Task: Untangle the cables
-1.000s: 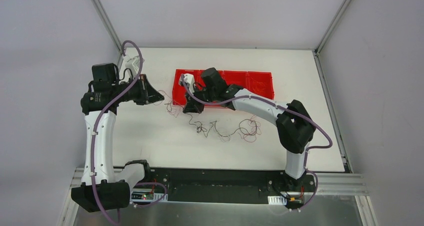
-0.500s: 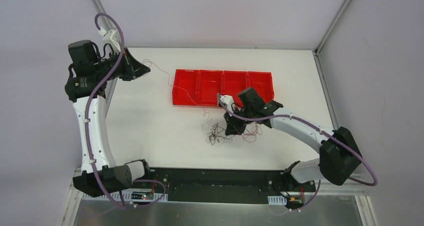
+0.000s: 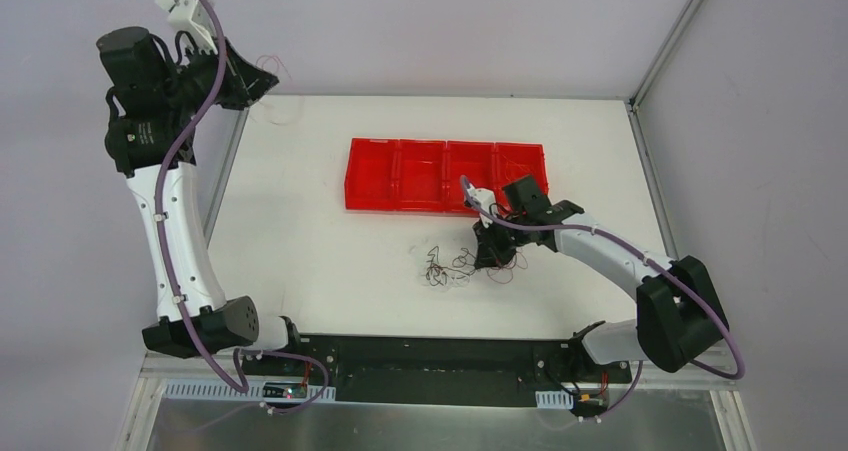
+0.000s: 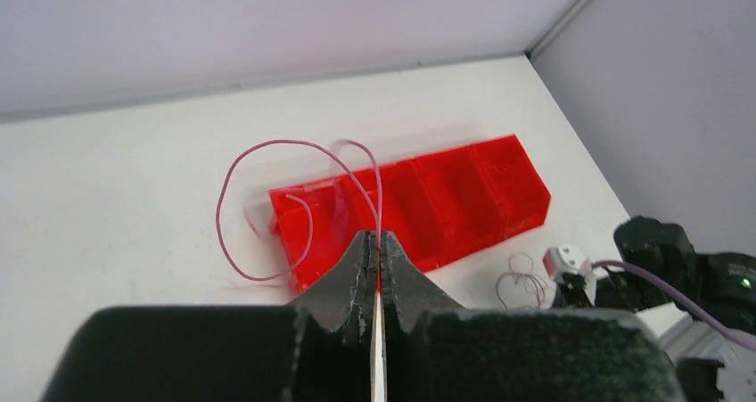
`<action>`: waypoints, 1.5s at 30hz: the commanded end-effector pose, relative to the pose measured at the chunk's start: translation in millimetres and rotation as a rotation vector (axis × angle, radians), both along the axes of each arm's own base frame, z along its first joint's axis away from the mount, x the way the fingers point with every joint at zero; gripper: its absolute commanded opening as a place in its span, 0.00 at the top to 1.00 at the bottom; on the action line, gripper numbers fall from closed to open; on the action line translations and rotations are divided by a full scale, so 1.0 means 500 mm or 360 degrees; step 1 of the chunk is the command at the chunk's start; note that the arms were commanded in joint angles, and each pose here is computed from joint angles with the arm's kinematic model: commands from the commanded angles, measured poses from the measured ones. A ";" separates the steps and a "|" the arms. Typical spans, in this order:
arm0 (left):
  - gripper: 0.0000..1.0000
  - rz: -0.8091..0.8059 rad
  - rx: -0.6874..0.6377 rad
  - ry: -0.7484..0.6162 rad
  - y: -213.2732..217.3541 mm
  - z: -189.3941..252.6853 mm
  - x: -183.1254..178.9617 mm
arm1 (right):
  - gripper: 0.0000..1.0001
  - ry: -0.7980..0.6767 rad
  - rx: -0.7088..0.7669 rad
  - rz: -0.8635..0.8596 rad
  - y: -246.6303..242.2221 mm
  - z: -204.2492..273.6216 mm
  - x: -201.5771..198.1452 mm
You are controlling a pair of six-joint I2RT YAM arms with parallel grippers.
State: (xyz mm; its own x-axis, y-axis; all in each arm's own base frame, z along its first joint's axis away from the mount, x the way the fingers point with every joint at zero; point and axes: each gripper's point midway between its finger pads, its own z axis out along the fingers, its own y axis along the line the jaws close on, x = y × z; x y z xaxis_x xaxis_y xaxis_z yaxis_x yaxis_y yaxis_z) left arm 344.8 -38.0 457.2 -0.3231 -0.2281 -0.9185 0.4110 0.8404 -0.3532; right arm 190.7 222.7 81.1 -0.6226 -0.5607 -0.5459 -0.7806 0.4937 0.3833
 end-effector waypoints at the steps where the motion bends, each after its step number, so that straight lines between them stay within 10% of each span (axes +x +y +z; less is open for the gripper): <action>1: 1.00 0.0169 0.0064 -0.0209 0.040 0.088 0.036 | 1.00 -0.0012 -0.0003 0.0006 -0.021 0.001 -0.006; 13: 1.00 0.0033 -0.0073 -0.0158 0.013 0.059 0.067 | 1.00 -0.0041 0.0081 -0.0059 -0.018 0.029 -0.002; 21: 1.00 -0.0383 -0.0056 -0.0095 -0.165 -0.020 0.053 | 1.00 -0.0037 0.0094 -0.0084 -0.007 0.041 0.017; 45: 1.00 -0.0313 0.0083 0.0273 -0.206 -0.330 0.167 | 1.00 -0.0017 0.0120 -0.0103 0.015 0.056 0.045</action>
